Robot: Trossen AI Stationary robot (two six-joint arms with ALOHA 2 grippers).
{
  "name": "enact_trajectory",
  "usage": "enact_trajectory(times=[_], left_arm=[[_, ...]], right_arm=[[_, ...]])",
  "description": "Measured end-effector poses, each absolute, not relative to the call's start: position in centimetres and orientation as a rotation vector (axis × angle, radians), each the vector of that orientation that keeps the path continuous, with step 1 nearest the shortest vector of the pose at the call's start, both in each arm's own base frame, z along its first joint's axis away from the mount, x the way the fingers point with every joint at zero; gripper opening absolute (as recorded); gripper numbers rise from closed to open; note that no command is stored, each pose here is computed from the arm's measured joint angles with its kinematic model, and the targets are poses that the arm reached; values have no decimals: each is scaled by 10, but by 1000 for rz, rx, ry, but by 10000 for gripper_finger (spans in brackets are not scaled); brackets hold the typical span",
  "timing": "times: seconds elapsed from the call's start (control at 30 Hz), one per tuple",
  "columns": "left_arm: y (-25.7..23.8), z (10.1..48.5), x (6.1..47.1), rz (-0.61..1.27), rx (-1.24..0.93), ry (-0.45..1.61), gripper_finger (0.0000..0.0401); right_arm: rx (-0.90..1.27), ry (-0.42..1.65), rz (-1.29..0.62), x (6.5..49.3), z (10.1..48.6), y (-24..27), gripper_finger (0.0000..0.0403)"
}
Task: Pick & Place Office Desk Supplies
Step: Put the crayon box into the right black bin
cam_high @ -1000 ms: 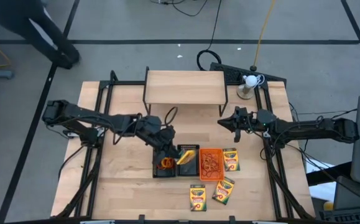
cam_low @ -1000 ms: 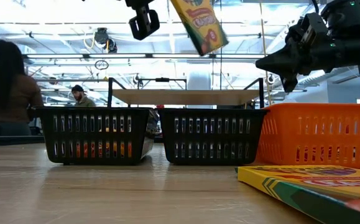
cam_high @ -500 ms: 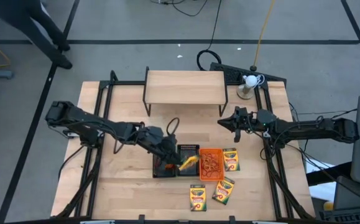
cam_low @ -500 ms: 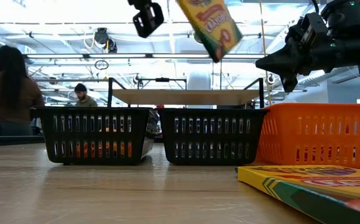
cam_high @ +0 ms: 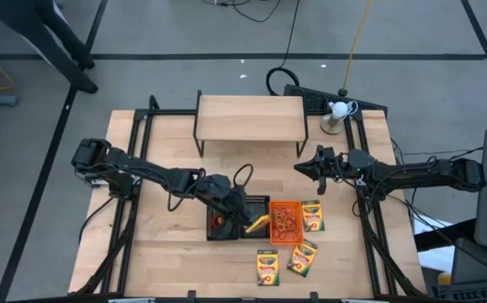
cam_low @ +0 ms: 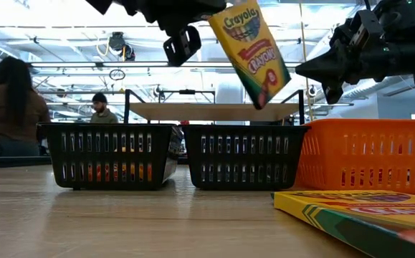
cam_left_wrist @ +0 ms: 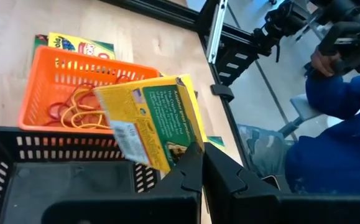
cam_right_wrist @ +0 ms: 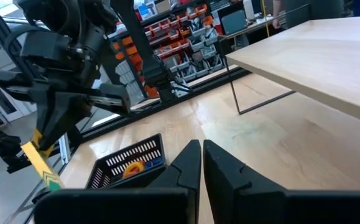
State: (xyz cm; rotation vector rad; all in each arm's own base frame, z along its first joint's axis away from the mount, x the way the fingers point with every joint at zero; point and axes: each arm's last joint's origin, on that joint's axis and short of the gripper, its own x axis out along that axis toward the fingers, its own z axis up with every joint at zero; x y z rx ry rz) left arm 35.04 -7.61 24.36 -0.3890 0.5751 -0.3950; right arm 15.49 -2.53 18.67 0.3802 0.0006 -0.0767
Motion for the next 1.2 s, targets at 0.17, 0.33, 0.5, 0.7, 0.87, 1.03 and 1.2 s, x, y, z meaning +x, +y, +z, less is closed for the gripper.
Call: enact_trajectory(times=[0.17, 0.33, 0.5, 0.7, 0.87, 1.03, 1.2], left_arm=[[-76, 238, 347, -386, -372, 634, 6], [-71, 232, 344, -341, -422, 713, 36], [-71, 232, 344, -339, -425, 727, 80], [-67, 232, 345, -330, -420, 721, 142], [-55, 234, 349, -267, -420, 678, 188], [-38, 233, 351, -126, -378, 645, 217], [-11, 233, 354, 49, -267, 605, 229]], right_arm=[[379, -6, -75, 155, 187, -25, 8], [379, -7, -76, 155, 188, -25, 8], [378, -7, -76, 155, 188, -25, 9], [378, -7, -76, 155, 188, -25, 8], [378, -6, -76, 155, 187, -25, 8], [378, -7, -76, 155, 188, -25, 8], [381, -7, -75, 155, 188, -25, 8]])
